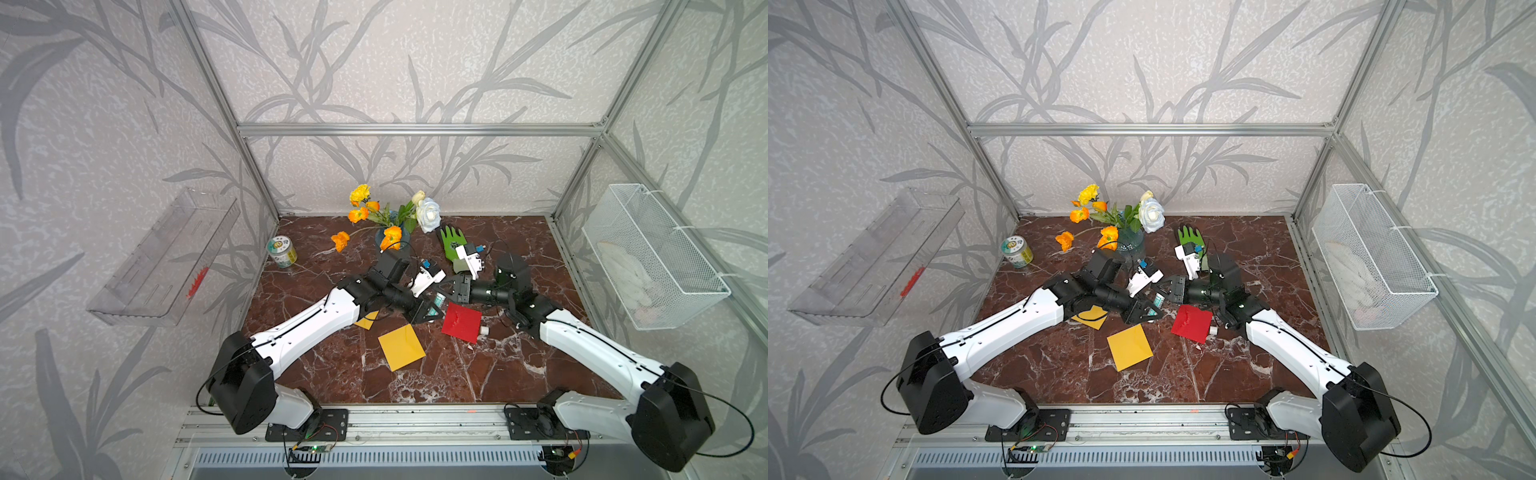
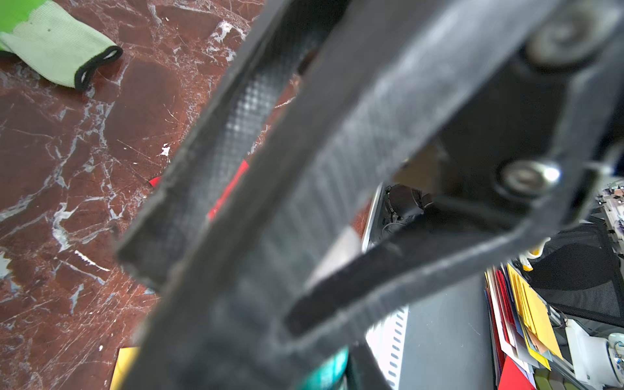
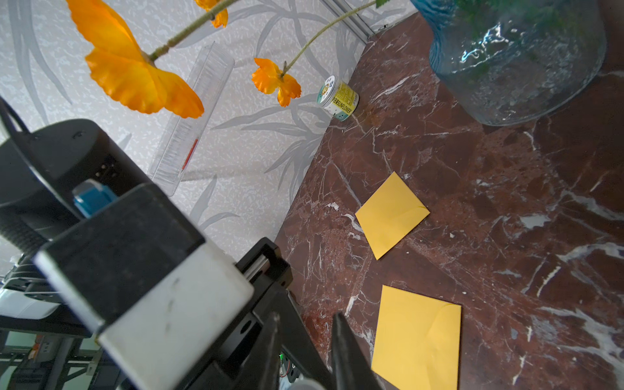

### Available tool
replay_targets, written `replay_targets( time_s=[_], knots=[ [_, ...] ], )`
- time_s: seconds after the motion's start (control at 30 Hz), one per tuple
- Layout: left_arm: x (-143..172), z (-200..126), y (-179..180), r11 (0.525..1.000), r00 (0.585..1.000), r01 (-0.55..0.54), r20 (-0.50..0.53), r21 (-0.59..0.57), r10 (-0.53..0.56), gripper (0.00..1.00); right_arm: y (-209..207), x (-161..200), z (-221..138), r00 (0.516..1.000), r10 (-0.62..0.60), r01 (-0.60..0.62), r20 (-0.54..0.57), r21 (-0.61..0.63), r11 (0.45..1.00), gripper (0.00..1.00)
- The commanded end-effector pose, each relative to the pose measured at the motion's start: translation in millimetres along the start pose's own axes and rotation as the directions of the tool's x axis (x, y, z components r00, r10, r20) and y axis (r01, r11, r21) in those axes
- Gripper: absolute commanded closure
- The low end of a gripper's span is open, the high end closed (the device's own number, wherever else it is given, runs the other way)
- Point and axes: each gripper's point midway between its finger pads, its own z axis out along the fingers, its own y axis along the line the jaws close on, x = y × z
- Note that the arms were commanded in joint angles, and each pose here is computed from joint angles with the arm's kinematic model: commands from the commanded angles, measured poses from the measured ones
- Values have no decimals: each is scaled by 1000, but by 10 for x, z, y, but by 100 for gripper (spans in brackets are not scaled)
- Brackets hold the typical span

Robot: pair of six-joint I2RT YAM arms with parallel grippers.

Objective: Seal the envelope with a glue stick
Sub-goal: Screw the glue stick.

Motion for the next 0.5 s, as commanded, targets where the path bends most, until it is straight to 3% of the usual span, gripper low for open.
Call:
replay_targets(
  time_s=[0.0,0.2,0.33,0.47],
  knots=[
    [16,17,25,1000,1000,8,0,-10,-8,90,79,29,-6,1000,-21,20,-12,-34,999,79],
    [-45,-52,-57,1000,1000,14,16,25,-14,90,128,79,-29,998,-60,58,-28,-62,996,80],
    [-135,-155,-270,991,999,-4,50,134,-3,90,381,173,-104,986,-165,154,-40,-199,968,82],
    [-129,-335,-588,966,998,-50,55,254,37,90,731,314,-299,953,-301,270,-38,-345,899,84]
  ],
)
